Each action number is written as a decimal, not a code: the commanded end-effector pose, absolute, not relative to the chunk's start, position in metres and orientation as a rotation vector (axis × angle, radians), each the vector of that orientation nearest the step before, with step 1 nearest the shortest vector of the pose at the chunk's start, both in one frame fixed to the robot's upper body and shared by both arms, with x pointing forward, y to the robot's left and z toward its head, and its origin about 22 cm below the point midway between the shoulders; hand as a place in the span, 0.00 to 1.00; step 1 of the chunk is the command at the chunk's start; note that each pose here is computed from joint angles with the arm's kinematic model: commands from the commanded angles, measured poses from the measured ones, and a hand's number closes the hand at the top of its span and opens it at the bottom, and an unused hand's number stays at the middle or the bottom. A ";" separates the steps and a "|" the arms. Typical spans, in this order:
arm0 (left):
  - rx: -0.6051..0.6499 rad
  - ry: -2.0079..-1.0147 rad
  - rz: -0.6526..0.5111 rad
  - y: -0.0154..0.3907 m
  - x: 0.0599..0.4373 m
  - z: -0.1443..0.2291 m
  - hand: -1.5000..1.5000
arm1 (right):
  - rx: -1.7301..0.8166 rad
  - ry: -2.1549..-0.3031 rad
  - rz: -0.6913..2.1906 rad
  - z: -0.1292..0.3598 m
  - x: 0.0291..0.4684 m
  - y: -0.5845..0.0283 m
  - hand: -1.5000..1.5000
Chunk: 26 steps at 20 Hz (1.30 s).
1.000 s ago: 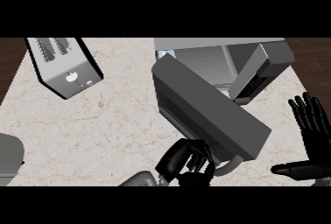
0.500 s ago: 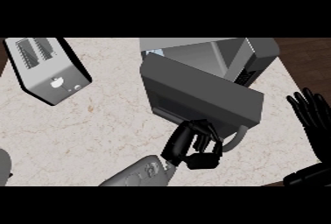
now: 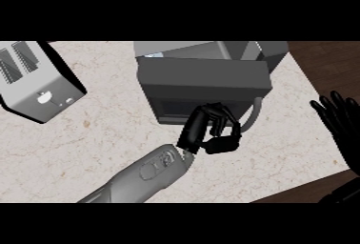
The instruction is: Pick up the milk, place it into the microwave and close the microwave
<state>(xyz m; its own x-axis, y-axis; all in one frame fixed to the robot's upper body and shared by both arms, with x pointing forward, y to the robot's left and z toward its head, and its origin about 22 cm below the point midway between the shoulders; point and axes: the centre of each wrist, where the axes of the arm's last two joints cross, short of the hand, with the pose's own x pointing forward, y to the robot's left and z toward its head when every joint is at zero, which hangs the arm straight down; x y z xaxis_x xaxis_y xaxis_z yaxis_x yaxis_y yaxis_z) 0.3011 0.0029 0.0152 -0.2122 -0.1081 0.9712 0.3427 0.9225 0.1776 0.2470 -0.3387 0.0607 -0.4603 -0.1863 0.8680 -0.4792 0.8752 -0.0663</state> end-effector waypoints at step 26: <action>-0.197 -1.838 -0.053 0.013 0.358 0.051 1.00 | 0.616 -2.101 0.444 0.119 0.259 -0.344 0.00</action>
<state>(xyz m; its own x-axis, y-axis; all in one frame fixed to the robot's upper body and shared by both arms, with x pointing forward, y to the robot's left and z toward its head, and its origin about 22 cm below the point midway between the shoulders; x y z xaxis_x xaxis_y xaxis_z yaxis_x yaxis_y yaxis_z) 0.3394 0.0092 0.0406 -0.2373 0.1117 0.9650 0.1997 0.9778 -0.0641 0.2573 -0.3422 0.1115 -0.4800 -0.2559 0.8391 -0.5711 0.8172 -0.0775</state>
